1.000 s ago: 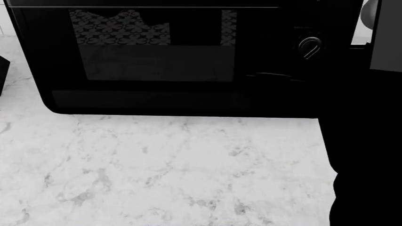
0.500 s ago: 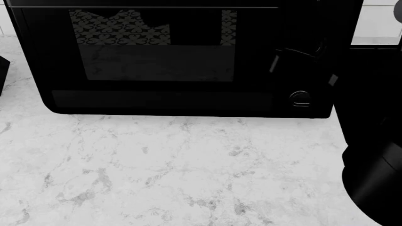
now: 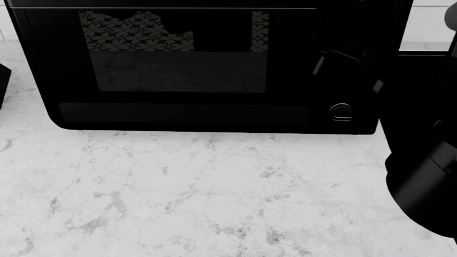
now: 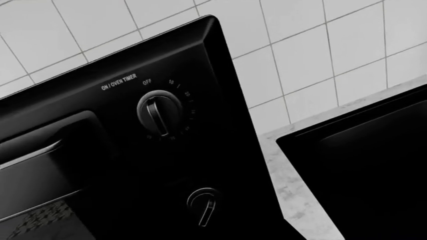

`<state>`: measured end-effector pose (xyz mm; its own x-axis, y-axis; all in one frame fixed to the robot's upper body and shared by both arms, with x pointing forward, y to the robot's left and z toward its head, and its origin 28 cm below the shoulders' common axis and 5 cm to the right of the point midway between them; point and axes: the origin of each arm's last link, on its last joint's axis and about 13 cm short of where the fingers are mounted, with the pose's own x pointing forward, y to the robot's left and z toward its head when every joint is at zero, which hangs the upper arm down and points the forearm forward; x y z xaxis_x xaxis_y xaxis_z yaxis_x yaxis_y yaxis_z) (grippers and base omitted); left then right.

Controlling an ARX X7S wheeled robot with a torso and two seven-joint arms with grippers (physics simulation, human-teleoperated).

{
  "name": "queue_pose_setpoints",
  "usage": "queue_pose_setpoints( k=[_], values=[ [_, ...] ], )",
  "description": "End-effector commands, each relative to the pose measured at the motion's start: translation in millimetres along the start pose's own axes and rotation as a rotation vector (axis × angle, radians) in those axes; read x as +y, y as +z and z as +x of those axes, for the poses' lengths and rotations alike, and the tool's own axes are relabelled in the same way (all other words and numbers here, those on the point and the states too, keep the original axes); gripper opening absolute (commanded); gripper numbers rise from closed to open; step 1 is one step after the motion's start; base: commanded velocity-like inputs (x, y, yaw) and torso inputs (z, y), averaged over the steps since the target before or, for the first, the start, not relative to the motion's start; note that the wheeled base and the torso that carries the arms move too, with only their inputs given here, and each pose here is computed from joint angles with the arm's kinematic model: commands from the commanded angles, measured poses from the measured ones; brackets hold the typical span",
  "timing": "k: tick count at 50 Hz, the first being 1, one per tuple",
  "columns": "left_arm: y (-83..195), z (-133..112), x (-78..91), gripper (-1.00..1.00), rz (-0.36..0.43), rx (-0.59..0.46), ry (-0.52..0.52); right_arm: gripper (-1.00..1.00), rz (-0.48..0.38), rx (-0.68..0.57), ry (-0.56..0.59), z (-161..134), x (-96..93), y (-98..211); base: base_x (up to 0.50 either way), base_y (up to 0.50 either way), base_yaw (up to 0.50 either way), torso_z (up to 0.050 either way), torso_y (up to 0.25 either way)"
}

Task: Decrease the toaster oven temperature.

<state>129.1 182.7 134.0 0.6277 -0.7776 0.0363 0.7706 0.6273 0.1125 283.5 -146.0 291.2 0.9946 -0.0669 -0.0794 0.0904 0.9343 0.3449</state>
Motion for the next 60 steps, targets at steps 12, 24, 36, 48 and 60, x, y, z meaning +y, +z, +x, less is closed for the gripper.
queue_pose_setpoints(
  k=[12, 24, 36, 48, 60],
  values=[
    [-2, -1, -2.5, 1.0, 0.003, -0.002, -0.003, 1.0, 0.022, 0.014, -0.008, 16, -4.6, -4, 0.0, 0.0, 0.0, 0.0, 0.0],
    [-1, 0, -1.5, 1.0, 0.002, -0.001, 0.003, 1.0, 0.023, 0.025, -0.052, 20, -12.8, -13, 0.0, 0.0, 0.0, 0.0, 0.0],
    [-1, 0, -0.7, 1.0, -0.003, -0.002, 0.002, 1.0, 0.036, 0.04, -0.06, 28, -14.4, -20, 0.0, 0.0, 0.0, 0.0, 0.0],
    [-1, 1, 0.2, 1.0, -0.004, -0.002, 0.001, 1.0, 0.042, 0.047, -0.042, 37, -7.9, -23, 0.0, 0.0, 0.0, 0.0, 0.0],
    [-2, 1, 1.8, 1.0, -0.01, -0.004, 0.002, 1.0, 0.034, 0.042, -0.031, 45, 0.5, -20, 0.0, 0.0, 0.0, 0.0, 0.0]
  ],
)
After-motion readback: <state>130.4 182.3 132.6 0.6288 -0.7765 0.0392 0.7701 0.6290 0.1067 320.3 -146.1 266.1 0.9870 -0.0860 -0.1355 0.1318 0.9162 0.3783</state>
